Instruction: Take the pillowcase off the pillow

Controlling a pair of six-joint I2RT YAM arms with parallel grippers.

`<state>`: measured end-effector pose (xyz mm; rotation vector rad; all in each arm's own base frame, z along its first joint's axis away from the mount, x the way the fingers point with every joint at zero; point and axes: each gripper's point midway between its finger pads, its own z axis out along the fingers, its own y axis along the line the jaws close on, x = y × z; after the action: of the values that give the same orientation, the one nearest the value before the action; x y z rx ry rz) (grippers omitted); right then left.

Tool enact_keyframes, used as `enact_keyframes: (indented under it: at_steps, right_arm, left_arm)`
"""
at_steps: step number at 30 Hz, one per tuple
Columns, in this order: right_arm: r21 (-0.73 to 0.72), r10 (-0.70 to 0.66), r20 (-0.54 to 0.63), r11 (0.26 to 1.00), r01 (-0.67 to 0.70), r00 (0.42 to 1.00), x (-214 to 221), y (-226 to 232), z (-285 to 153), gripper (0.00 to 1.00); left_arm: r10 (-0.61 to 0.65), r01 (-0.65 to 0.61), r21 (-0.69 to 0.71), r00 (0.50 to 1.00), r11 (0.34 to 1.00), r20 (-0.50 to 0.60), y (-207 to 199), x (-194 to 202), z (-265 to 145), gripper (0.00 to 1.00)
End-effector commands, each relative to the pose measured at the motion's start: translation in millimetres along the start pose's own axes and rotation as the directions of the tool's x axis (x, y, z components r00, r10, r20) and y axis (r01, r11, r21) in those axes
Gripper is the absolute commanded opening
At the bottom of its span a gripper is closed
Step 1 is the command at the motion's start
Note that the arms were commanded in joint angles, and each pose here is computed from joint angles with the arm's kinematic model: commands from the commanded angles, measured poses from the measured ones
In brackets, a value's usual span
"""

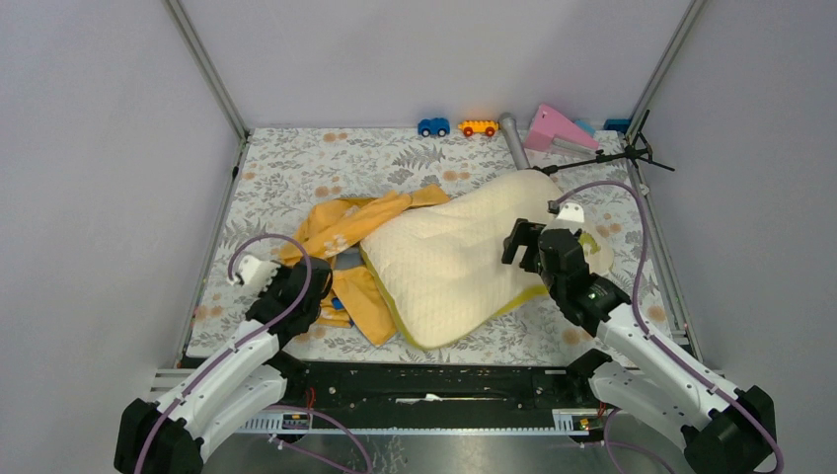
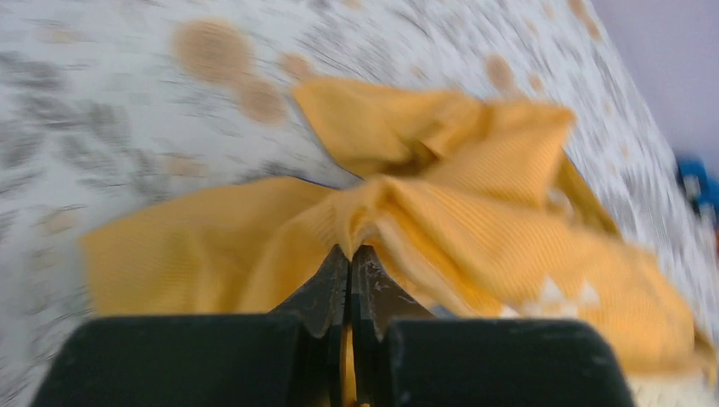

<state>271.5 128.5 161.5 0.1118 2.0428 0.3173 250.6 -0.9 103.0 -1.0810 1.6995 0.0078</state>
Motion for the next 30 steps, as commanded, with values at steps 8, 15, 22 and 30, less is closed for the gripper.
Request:
enact_keyframes:
  at_steps: [8, 15, 22, 30]
  right_arm:
    - [-0.5, -0.277, -0.11, 0.845, 0.188, 0.955, -1.2, 152.6, -14.6, 1.0]
    - [-0.508, -0.484, -0.208, 0.796, 0.329, 0.85, 74.5, 193.6, 1.8, 1.0]
    - [-0.534, -0.663, -0.376, 0.726, 0.433, 0.648, 161.9, 183.7, 12.7, 0.99]
    - [-0.13, -0.536, -0.297, 0.843, 0.523, 0.79, 100.8, 140.8, 48.0, 0.0]
  left_arm:
    - [0.401, -0.222, 0.735, 0.913, 0.64, -0.073, -121.9, 54.5, -54.6, 0.0]
    - [0.393, -0.235, 0.696, 0.916, 0.678, -0.074, -116.0, 51.9, -47.4, 0.0]
    - [0.391, -0.245, 0.661, 0.917, 0.709, -0.08, -111.5, 50.1, -41.8, 0.0]
    - [0.259, -0.215, 0.401, 0.964, 0.89, -0.057, -77.3, 23.2, -12.4, 0.06]
